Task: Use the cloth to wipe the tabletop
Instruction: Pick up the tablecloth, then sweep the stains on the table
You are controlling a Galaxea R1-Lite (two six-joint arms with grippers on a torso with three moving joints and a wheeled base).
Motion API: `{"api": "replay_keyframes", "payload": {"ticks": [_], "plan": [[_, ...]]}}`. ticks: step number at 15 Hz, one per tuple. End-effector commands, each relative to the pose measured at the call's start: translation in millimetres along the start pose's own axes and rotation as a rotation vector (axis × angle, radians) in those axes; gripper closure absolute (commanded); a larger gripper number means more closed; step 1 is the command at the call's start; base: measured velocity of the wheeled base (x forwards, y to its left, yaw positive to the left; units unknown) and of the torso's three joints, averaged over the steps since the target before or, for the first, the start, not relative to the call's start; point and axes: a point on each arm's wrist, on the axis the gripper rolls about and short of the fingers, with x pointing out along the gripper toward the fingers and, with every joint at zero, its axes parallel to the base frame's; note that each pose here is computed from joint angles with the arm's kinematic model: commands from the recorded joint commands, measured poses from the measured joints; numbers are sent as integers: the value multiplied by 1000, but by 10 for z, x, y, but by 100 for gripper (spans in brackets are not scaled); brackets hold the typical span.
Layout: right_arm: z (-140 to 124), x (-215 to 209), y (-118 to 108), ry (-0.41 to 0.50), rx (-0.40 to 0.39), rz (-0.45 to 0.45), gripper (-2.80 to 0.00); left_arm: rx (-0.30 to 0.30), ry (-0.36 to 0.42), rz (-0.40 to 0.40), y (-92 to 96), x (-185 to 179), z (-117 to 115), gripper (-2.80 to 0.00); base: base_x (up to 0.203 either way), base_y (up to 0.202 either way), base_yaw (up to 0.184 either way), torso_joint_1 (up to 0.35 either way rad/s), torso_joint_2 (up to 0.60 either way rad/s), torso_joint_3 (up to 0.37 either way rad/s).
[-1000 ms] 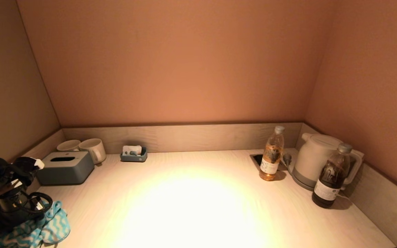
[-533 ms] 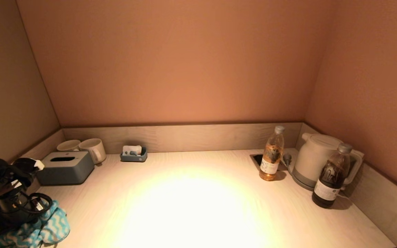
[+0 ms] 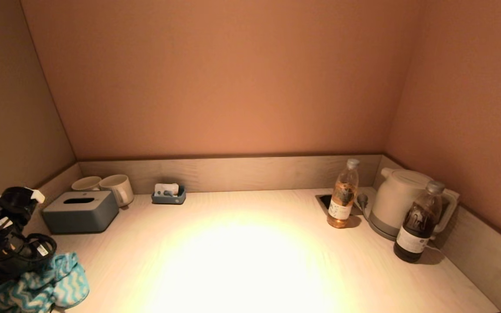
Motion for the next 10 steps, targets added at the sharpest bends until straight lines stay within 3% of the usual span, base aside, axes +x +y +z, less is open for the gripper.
{"api": "replay_keyframes", "payload": {"ticks": [1, 5, 8, 10], "plan": [[-3, 2, 0, 2, 0, 1, 0, -23, -94, -91, 74, -477, 43, 0, 0, 0, 0, 0, 0, 0], [1, 0, 0, 1, 0, 1, 0, 11, -165, -276, 236, -1354, -90, 0, 0, 0, 0, 0, 0, 0], [1, 0, 0, 1, 0, 1, 0, 112, -132, -518, 292, -2025, -256, 0, 0, 0, 0, 0, 0, 0], [-2, 1, 0, 2, 0, 1, 0, 169, -114, -642, 281, -2285, -311, 0, 0, 0, 0, 0, 0, 0]]}}
